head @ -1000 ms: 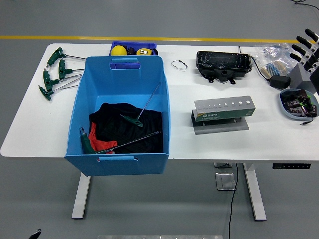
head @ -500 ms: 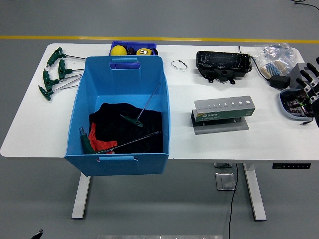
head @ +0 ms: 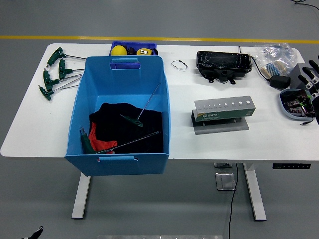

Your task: Lift tool from toolbox,place it in box,lift tool from toolbox,place it in box

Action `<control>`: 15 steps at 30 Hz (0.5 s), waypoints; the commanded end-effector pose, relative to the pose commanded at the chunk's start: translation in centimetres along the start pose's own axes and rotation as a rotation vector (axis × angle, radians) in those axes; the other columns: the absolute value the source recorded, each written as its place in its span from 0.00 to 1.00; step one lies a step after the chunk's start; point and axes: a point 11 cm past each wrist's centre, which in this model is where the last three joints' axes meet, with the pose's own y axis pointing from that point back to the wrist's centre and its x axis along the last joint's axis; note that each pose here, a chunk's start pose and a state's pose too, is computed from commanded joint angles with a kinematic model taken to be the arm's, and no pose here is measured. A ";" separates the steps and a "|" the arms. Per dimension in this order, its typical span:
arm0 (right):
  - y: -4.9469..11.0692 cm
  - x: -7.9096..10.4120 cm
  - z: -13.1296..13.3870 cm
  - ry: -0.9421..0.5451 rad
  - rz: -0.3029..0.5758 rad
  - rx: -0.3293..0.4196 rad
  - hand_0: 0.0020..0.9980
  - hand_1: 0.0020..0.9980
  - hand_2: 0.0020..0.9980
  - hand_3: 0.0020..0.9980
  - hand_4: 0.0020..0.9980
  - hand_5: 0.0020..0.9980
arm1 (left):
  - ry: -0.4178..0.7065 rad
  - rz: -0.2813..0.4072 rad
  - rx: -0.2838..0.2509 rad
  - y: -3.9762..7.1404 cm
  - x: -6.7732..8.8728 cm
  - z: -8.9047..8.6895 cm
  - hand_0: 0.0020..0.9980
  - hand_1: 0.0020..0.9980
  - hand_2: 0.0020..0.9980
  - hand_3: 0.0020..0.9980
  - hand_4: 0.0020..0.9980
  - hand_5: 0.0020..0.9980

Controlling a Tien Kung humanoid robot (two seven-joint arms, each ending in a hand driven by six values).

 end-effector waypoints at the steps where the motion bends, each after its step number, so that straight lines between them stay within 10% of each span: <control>1: -0.1 -0.1 0.0 -0.004 -0.002 0.000 0.89 0.87 0.90 0.91 1.00 1.00 | 0.000 0.000 -0.001 0.0 0.0 0.0 0.70 0.66 0.72 0.67 0.73 0.67; 15: -0.6 -0.4 -0.2 -0.040 0.005 0.013 0.89 0.86 0.89 0.90 1.00 1.00 | 0.001 0.003 -0.020 -0.1 0.2 0.6 0.70 0.66 0.71 0.67 0.73 0.67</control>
